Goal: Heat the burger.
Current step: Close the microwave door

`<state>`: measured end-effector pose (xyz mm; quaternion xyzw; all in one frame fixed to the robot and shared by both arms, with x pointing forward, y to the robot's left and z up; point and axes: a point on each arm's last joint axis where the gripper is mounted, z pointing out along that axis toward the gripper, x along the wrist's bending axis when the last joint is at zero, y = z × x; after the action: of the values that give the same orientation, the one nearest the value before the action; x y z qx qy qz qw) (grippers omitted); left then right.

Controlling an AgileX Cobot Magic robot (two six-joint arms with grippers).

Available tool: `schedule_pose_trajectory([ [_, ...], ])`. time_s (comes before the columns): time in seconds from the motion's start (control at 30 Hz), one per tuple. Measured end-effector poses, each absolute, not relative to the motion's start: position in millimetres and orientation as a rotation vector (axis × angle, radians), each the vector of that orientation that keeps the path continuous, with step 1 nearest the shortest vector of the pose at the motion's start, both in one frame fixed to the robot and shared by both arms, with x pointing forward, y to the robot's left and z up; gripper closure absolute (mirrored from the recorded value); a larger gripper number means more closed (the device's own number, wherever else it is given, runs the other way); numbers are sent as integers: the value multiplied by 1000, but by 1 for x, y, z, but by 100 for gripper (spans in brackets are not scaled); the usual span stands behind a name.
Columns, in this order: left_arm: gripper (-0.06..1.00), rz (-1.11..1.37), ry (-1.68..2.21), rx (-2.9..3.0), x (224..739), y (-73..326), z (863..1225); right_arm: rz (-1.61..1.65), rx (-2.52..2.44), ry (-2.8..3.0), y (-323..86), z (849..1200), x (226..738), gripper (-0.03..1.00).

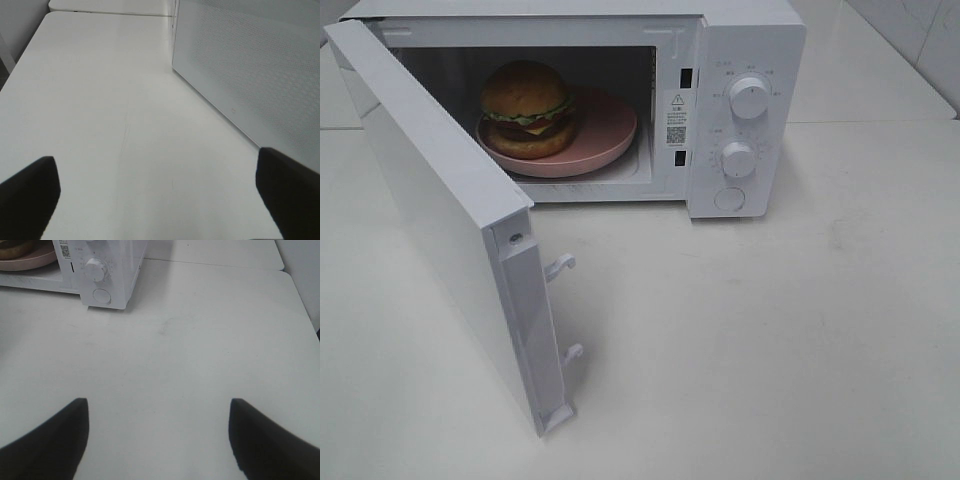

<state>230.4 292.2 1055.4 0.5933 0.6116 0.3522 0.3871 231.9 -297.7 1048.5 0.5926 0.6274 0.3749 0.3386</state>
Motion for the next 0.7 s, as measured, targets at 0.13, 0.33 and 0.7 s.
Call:
schedule_pose_trajectory([
  [0.13, -4, 896, 1556, 1510, 230, 292, 1055, 976, 1543, 1634, -298, 1048, 232, 21],
  [0.33, -2, 906, 1547, 1501, 230, 292, 1058, 976, 1543, 1634, -298, 1048, 232, 21],
  [0.7, 39, 915, 1559, 1487, 260, 296, 1075, 976, 1543, 1634, -298, 1048, 232, 21],
])
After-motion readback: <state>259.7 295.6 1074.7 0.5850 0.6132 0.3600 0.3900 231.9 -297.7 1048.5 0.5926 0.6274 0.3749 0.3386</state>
